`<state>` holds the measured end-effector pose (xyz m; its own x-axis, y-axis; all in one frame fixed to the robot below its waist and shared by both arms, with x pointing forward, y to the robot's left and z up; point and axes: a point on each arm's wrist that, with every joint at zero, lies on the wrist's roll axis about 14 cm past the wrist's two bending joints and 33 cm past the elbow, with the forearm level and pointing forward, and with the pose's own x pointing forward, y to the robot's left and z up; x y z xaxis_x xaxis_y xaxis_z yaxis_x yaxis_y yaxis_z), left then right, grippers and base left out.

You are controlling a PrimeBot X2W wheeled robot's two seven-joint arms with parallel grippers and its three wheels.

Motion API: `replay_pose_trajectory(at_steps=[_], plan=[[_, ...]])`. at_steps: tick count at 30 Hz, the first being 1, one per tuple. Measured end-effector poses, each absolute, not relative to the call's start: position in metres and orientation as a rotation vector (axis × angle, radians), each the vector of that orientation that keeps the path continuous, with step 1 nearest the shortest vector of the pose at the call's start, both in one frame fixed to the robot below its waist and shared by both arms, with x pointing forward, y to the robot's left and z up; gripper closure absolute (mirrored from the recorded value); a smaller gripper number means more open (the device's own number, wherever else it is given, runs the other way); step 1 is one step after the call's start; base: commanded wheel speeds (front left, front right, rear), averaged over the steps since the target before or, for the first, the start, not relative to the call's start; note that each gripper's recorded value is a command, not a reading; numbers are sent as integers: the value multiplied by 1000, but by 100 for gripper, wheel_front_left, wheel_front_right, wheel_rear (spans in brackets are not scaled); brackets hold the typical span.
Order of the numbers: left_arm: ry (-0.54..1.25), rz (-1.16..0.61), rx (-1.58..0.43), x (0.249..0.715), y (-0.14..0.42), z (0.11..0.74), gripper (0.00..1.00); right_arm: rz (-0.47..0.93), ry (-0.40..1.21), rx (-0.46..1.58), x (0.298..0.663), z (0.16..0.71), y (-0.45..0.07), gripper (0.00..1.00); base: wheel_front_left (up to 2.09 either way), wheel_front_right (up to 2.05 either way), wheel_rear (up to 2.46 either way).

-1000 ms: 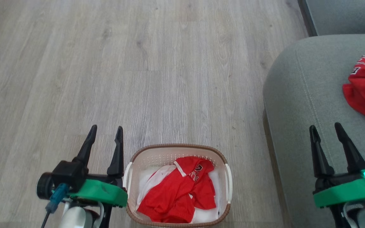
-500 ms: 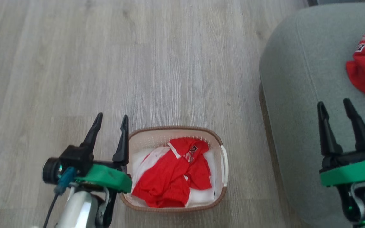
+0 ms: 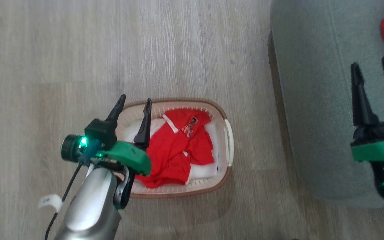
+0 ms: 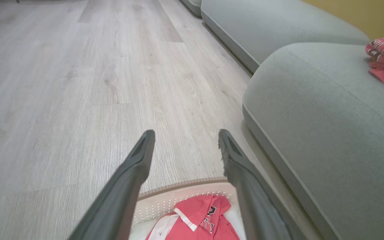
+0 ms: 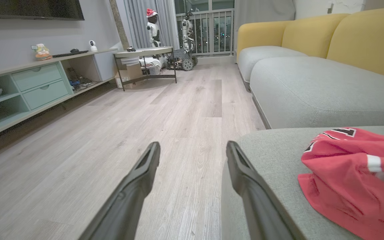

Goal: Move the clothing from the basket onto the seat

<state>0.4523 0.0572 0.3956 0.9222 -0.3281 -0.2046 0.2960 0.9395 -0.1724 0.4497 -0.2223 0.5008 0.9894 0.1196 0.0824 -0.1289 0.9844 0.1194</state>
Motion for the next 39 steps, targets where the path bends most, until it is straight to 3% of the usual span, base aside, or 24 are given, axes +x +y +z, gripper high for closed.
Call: replay_pose_trajectory(at_steps=[15,39], plan=[[652,-459,-152,460,15,250,0,134,-68,66,511,470,-237,0,0,0,0],[1115,-474,-130,426,-9,101,0,143,-155,35,555,455,-241,0,0,0,0]])
